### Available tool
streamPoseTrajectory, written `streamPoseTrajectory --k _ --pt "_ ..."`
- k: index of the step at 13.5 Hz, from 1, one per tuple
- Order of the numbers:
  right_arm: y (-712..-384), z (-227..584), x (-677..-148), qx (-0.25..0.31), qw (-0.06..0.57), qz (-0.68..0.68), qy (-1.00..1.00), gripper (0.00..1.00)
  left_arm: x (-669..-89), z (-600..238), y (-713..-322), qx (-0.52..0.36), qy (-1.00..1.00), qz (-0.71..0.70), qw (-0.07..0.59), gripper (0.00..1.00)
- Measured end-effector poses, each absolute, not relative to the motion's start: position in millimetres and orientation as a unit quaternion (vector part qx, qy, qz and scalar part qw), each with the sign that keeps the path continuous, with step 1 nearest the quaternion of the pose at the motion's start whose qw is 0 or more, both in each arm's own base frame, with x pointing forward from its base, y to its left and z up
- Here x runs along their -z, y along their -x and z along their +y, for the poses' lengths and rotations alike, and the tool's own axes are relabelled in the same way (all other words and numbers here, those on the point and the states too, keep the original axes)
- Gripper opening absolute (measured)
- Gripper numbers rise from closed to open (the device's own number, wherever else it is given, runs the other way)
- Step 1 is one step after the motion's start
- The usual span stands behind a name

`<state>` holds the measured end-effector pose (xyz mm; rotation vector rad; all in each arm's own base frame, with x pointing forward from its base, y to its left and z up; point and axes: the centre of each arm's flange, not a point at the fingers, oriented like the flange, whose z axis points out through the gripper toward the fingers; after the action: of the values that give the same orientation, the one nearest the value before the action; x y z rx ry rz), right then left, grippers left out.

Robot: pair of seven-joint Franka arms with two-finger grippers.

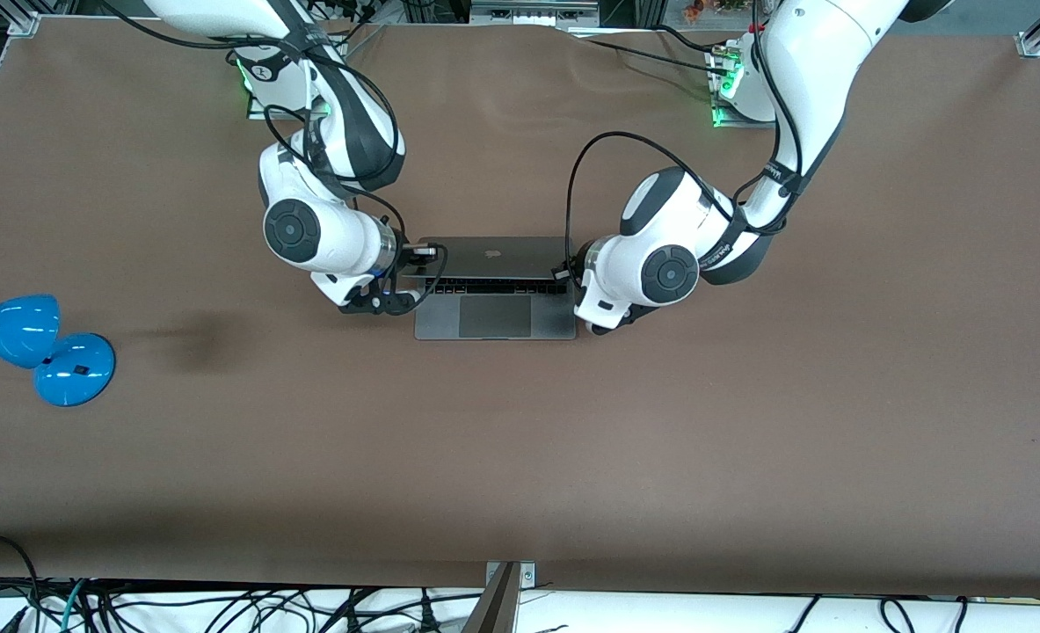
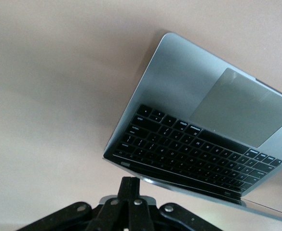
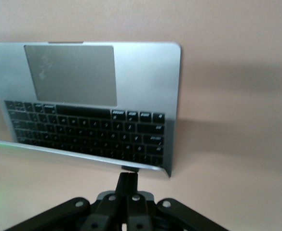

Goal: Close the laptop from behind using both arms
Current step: 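Push the screen forward with both grippers, tilting it toward the keyboard, then press the lid down flat with both grippers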

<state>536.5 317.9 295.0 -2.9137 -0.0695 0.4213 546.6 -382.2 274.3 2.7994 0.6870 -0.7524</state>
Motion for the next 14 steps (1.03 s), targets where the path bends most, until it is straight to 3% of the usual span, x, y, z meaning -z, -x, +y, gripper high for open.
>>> streamPoseTrajectory --k 14 --pt "-579.6 318.7 -247.9 -0.121 0.095 -0.032 0.988 0.01 -226.3 -376.6 -574.6 0.232 -0.934 0.254 0.098 0.01"
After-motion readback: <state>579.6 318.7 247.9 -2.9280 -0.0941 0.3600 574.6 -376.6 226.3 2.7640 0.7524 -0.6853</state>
